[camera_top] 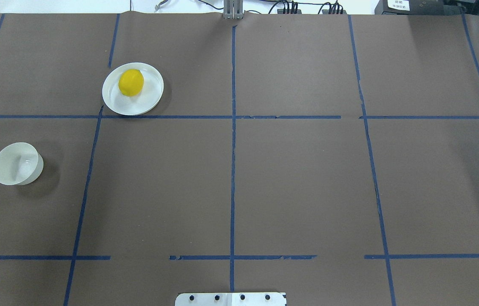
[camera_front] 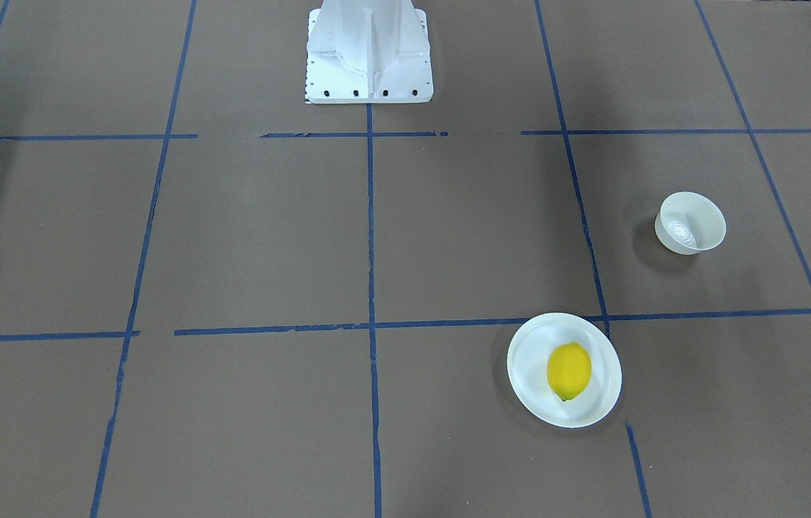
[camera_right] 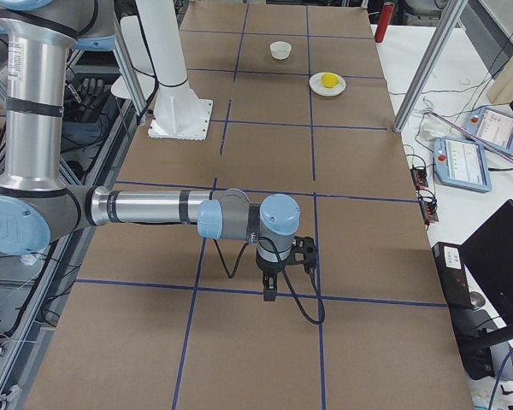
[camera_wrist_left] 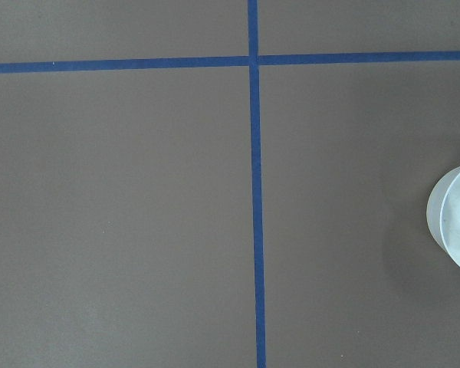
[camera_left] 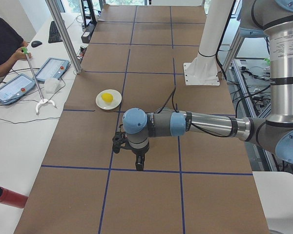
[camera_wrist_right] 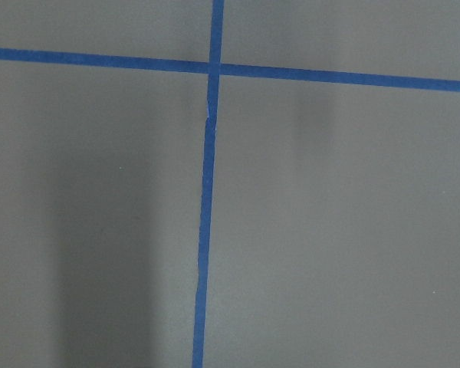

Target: Move lemon from plate to bowl

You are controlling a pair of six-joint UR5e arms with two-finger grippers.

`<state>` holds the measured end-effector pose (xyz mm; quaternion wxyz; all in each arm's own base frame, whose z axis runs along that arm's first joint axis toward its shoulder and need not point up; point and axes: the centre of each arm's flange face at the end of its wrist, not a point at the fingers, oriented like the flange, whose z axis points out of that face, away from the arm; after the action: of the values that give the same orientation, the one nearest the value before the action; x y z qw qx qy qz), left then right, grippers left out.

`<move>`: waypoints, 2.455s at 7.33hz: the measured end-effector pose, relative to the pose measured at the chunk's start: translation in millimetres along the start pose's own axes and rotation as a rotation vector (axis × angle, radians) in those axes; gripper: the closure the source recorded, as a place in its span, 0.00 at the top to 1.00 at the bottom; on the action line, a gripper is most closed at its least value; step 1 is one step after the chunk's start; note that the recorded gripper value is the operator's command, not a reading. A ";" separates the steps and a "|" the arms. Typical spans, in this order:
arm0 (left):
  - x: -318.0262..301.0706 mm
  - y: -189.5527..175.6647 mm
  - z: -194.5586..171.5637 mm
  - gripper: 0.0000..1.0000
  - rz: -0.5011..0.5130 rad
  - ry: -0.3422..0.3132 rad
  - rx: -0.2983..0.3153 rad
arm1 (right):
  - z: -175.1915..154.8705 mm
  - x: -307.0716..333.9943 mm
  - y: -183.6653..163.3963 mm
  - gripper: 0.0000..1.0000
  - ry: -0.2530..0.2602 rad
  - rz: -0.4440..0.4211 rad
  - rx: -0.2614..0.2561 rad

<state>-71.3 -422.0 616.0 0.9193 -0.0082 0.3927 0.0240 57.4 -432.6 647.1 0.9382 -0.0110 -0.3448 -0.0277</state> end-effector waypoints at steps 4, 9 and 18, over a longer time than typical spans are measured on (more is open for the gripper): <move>9.1 -2.4 -9.1 1.00 0.012 0.000 0.016 | 0.0 0.0 0.0 1.00 0.000 0.000 0.000; 55.2 -24.6 -8.5 1.00 0.152 0.045 0.111 | 0.0 0.0 0.0 1.00 0.000 0.000 0.000; 446.3 -244.5 118.2 0.99 0.483 0.087 0.117 | 0.0 0.0 0.0 1.00 0.000 0.000 0.000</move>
<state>334.4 -645.4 374.4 0.8680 0.1382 0.4233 0.2197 57.4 -432.6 647.1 0.9382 -0.0110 -0.3448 -0.0277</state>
